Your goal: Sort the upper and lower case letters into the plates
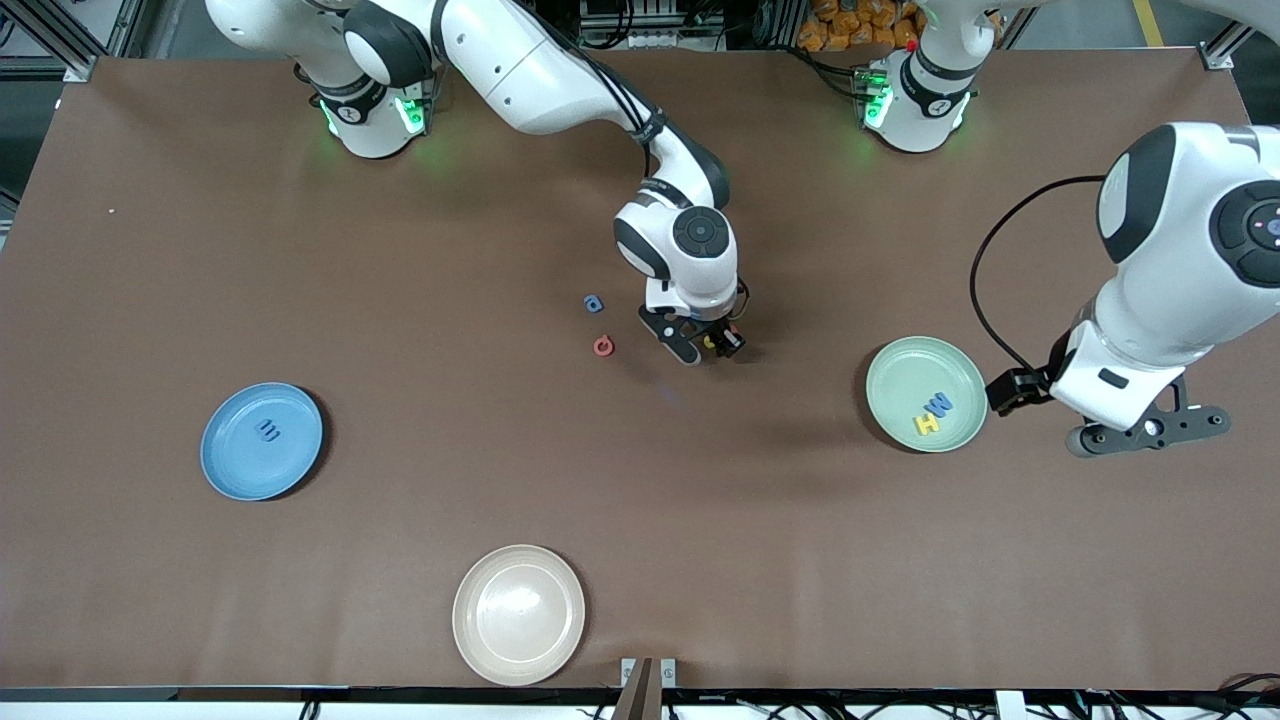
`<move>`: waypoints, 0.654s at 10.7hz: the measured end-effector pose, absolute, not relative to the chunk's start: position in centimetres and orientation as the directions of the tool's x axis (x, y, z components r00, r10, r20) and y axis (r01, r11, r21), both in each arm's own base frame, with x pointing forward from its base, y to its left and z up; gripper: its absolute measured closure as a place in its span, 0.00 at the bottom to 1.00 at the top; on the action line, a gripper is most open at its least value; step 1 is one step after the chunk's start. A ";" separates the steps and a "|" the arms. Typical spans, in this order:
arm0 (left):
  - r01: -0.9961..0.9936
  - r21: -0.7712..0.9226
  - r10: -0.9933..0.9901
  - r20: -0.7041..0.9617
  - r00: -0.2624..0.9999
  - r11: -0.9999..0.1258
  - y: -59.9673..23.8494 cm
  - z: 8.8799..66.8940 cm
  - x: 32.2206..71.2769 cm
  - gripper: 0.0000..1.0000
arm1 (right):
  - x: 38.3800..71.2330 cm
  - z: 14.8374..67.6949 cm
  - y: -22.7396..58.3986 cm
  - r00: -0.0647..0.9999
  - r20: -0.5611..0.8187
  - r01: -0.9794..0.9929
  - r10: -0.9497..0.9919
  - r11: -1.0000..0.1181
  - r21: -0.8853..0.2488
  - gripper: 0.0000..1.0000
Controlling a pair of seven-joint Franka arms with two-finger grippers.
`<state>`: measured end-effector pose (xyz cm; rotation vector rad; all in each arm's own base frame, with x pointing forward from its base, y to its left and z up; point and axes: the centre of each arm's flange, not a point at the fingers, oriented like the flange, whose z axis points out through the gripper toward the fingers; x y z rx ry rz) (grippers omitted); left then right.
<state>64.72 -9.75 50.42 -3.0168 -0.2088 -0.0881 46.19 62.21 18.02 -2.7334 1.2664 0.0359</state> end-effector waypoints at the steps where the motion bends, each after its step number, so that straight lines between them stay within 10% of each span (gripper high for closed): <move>1: 0.142 -0.117 0.136 0.057 0.989 -0.983 -9.7 50.9 64.3 0.00 | 46.3 18.3 62.3 0.647 -0.077 -0.762 -0.759 -0.638 -0.112 0.70; 7: 0.063 -0.113 0.060 0.030 0.998 -0.992 -14.6 53.2 61.6 0.00 | 49.4 21.6 60.6 0.661 -0.060 -0.748 -0.748 -0.652 -0.123 0.74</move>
